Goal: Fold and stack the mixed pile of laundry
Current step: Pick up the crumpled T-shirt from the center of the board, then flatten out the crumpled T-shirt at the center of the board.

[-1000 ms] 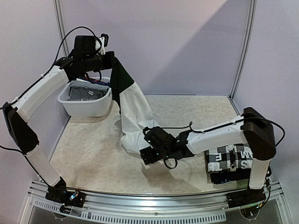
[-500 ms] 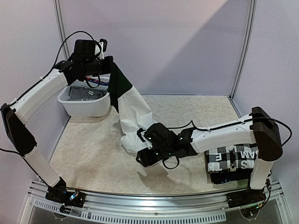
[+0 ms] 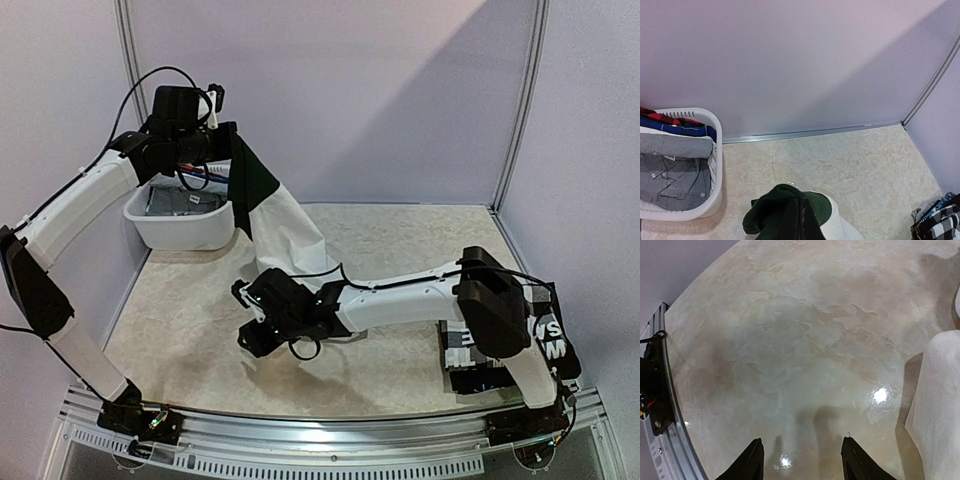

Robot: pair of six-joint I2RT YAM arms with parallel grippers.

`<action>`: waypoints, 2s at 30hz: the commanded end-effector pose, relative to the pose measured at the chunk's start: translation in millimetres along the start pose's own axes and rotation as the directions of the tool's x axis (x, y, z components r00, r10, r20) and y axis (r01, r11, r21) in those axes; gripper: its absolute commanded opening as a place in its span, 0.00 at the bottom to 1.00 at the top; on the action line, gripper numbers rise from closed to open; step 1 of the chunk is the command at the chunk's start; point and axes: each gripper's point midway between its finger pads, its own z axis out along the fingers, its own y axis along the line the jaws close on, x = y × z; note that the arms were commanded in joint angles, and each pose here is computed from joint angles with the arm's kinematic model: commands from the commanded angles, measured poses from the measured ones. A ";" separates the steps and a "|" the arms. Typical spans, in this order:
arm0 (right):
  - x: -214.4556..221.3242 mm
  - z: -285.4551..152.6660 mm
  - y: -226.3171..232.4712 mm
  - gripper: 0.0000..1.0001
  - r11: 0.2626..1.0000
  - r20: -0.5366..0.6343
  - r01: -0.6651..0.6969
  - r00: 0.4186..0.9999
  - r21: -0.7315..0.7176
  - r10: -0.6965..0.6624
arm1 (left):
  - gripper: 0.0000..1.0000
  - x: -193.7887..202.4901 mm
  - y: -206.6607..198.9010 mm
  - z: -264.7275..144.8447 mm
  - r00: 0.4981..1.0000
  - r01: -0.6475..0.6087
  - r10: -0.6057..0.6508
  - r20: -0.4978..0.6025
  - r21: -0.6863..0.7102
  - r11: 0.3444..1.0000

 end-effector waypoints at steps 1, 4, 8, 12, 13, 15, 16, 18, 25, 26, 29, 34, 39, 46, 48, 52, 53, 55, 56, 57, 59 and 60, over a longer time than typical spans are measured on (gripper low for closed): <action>9.9 18.6 -58.5 0.54 0.990 -0.054 -0.050 0.997 0.135 0.058 | 0.00 -3.6 5.3 -12.0 1.000 -0.019 0.019 0.011 -0.008 1.000; 11.1 18.5 -82.6 0.55 0.979 -0.053 -0.084 0.994 0.187 0.096 | 0.00 -2.0 8.5 -13.5 1.000 -0.023 0.024 0.007 -0.017 1.000; 13.4 15.1 -109.5 0.58 0.967 -0.070 -0.083 0.992 0.243 0.103 | 0.00 -1.9 10.9 -15.0 1.000 -0.028 0.028 0.008 -0.021 0.999; 11.7 2.6 -126.8 0.59 0.961 -0.045 -0.106 0.992 0.257 0.121 | 0.00 -0.2 12.6 -14.2 1.000 -0.031 0.031 0.004 -0.025 0.999; 6.3 -3.1 -128.7 0.59 0.960 -0.031 -0.108 0.992 0.258 0.120 | 0.00 0.5 13.4 -13.2 1.000 -0.030 0.030 0.002 -0.028 0.999; 0.9 -9.2 -131.5 0.59 0.960 -0.022 -0.107 0.993 0.260 0.117 | 0.00 1.7 13.7 -12.1 1.000 -0.031 0.031 -0.001 -0.028 0.999; -2.1 -12.2 -133.1 0.59 0.960 -0.017 -0.105 0.993 0.261 0.113 | 0.00 2.2 13.5 -11.5 1.000 -0.030 0.030 -0.002 -0.027 0.999; -5.5 -15.9 -140.4 0.60 0.956 -0.009 -0.107 0.993 0.272 0.114 | 0.00 3.0 12.7 -10.9 0.999 -0.032 0.032 -0.004 -0.025 0.999; 6.7 -5.6 -160.1 0.54 0.946 -0.036 -0.109 0.991 0.304 0.126 | 0.00 4.6 14.4 -10.9 0.999 -0.039 0.039 -0.009 -0.032 0.999; 9.9 -3.1 -161.3 0.51 0.945 -0.045 -0.108 0.991 0.309 0.128 | 0.00 4.3 15.1 -11.2 0.999 -0.040 0.040 -0.008 -0.035 0.999; 25.5 3.2 -172.5 0.37 0.927 -0.074 -0.096 0.989 0.362 0.132 | 0.00 4.4 16.1 -11.4 0.999 -0.039 0.038 -0.007 -0.037 0.999; 44.7 5.0 -180.0 0.28 0.897 -0.120 -0.040 0.987 0.440 0.103 | 0.00 8.0 17.7 -10.4 0.999 -0.041 0.040 -0.013 -0.042 0.998; 56.1 8.1 -180.2 0.12 0.882 -0.147 -0.006 0.986 0.472 0.085 | 0.00 13.3 21.7 -9.7 0.999 -0.034 0.034 -0.016 -0.050 0.998; 56.1 -4.1 -160.2 0.00 0.908 -0.163 -0.003 0.984 0.418 0.078 | 0.00 16.3 32.5 -19.4 1.000 -0.027 0.025 -0.017 -0.087 0.996; 43.1 -22.4 -147.3 0.00 0.927 -0.135 -0.019 0.988 0.374 0.075 | 0.00 15.0 36.0 -27.4 1.000 -0.025 0.024 -0.012 -0.105 0.994; 13.6 -80.9 -127.3 0.00 0.945 -0.055 -0.031 0.997 0.325 0.052 | 0.00 7.3 41.8 -54.8 1.000 -0.023 0.025 0.009 -0.128 0.992; 4.0 -99.4 -121.3 0.00 0.949 -0.026 -0.033 0.999 0.313 0.044 | 0.00 5.7 43.9 -62.8 1.000 -0.023 0.025 0.014 -0.135 0.991; -11.3 -137.7 -114.8 0.00 0.951 0.025 -0.034 0.999 0.309 0.028 | 0.00 0.9 47.6 -80.9 0.999 -0.015 0.021 0.036 -0.148 0.989; -18.1 -156.7 -111.9 0.00 0.951 0.054 -0.038 0.998 0.308 0.023 | 0.00 -2.5 48.9 -91.5 0.999 -0.011 0.019 0.049 -0.151 0.989; -21.7 -170.8 -109.9 0.00 0.951 0.074 -0.041 0.997 0.306 0.019 | 0.00 -7.0 49.8 -102.7 0.998 -0.008 0.018 0.066 -0.152 0.988; -36.3 -211.4 -104.0 0.00 0.952 0.144 -0.051 0.990 0.302 0.007 | 0.00 -15.9 51.1 -126.6 0.995 0.001 0.014 0.097 -0.150 0.989; -43.0 -232.5 -102.2 0.00 0.951 0.182 -0.058 0.983 0.305 0.002 | 0.00 -20.3 51.4 -137.9 0.994 0.005 0.012 0.112 -0.148 0.989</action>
